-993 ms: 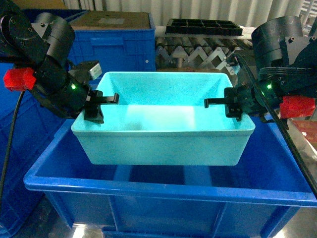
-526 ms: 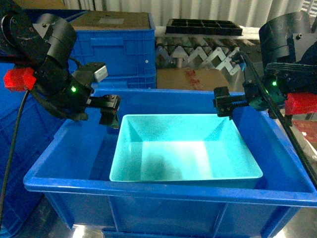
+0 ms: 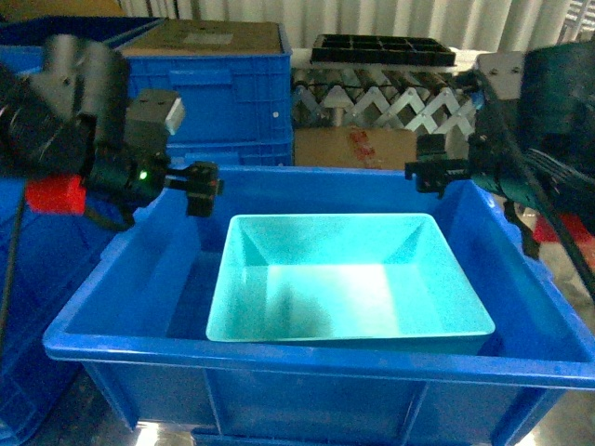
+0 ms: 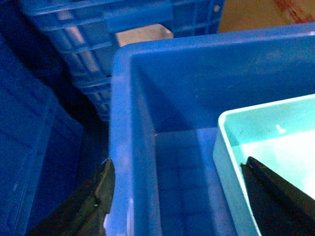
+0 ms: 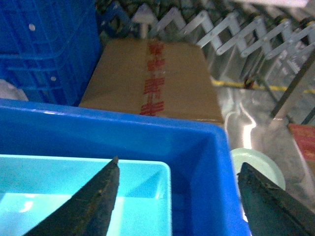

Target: Stack blue boxes stably on right

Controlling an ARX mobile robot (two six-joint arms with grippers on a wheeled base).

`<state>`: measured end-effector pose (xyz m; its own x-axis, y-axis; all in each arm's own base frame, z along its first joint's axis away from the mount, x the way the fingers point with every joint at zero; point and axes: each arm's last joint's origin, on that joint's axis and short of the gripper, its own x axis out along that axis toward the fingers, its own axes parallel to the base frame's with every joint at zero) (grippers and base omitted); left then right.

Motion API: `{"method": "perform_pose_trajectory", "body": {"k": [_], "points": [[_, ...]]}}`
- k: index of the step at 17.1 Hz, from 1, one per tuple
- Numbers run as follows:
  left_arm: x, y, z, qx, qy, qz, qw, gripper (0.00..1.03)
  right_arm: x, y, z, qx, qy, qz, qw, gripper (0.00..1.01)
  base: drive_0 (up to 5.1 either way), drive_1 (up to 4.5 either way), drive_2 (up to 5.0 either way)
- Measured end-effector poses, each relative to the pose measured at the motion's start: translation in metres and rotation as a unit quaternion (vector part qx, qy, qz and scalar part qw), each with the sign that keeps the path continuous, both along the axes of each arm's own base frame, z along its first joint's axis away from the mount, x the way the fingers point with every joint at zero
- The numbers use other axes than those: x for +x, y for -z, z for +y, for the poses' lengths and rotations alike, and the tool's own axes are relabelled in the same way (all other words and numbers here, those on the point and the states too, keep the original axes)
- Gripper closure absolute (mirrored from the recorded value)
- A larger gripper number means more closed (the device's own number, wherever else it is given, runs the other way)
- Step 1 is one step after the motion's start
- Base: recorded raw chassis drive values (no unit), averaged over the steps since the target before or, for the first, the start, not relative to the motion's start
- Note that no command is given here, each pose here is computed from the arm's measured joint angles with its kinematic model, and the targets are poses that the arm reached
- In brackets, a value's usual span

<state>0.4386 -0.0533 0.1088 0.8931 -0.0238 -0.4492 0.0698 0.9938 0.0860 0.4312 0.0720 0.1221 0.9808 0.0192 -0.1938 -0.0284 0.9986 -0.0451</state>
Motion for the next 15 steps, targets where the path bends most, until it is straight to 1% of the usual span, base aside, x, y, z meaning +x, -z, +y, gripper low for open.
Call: {"method": "perform_pose_trajectory", "body": {"k": [1,2,3,4,5,6,7,8,9,10,11,12,13,14,15], "points": [[-0.029,0.004,0.008,-0.013,-0.015,-0.058,0.9981,0.39,-0.024,-0.003,-0.014,0.007,0.010,-0.040,0.9991,0.40,0.0,0.00,0.0],[-0.048,-0.003,0.014,-0.023,-0.021,-0.112,0.9932,0.48,-0.042,-0.013,-0.024,0.013,0.015,-0.075,0.9970,0.50,0.0,0.00,0.0],[-0.066,-0.018,0.020,-0.032,-0.025,-0.170,0.9846,0.57,-0.060,-0.025,-0.032,0.017,0.021,-0.105,0.9941,0.59,0.0,0.00,0.0],[-0.089,-0.044,0.028,-0.044,-0.031,-0.240,0.9692,0.70,-0.084,-0.037,-0.038,0.020,0.021,-0.127,0.9915,0.72,0.0,0.00,0.0],[-0.105,-0.054,0.030,-0.049,-0.028,-0.265,0.9627,0.79,-0.100,-0.039,-0.041,0.020,0.015,-0.125,0.9918,0.81,0.0,0.00,0.0],[-0.121,-0.055,0.031,-0.050,-0.023,-0.264,0.9631,0.88,-0.115,-0.034,-0.042,0.019,0.011,-0.113,0.9933,0.90,0.0,0.00,0.0],[-0.136,-0.047,0.034,-0.048,-0.024,-0.245,0.9680,0.97,-0.130,-0.028,-0.044,0.017,0.007,-0.096,0.9952,0.99,0.0,0.00,0.0],[-0.150,-0.036,0.036,-0.047,-0.024,-0.217,0.9749,1.01,-0.144,-0.024,-0.049,0.016,0.009,-0.083,0.9964,0.99,0.0,0.00,0.0],[-0.170,-0.034,0.039,-0.046,-0.025,-0.206,0.9772,1.01,-0.162,-0.028,-0.054,0.016,0.014,-0.075,0.9969,0.99,0.0,0.00,0.0],[-0.185,-0.046,0.043,-0.046,-0.029,-0.211,0.9760,1.01,-0.178,-0.038,-0.058,0.017,0.016,-0.089,0.9957,0.99,0.0,0.00,0.0],[-0.194,-0.054,0.048,-0.048,-0.025,-0.228,0.9721,1.01,-0.187,-0.044,-0.059,0.018,0.014,-0.102,0.9945,0.99,0.0,0.00,0.0],[-0.204,-0.058,0.052,-0.049,-0.022,-0.238,0.9699,1.01,-0.197,-0.045,-0.060,0.019,0.012,-0.104,0.9944,0.99,0.0,0.00,0.0],[-0.212,-0.056,0.053,-0.048,-0.026,-0.231,0.9714,1.01,-0.206,-0.041,-0.066,0.019,0.007,-0.094,0.9953,0.99,0.0,0.00,0.0],[-0.216,-0.055,0.054,-0.047,-0.028,-0.227,0.9723,1.01,-0.209,-0.040,-0.067,0.019,0.004,-0.091,0.9957,0.99,0.0,0.00,0.0],[-0.219,-0.053,0.054,-0.047,-0.028,-0.223,0.9733,1.01,-0.212,-0.039,-0.070,0.018,0.009,-0.087,0.9960,0.99,0.0,0.00,0.0]]}}
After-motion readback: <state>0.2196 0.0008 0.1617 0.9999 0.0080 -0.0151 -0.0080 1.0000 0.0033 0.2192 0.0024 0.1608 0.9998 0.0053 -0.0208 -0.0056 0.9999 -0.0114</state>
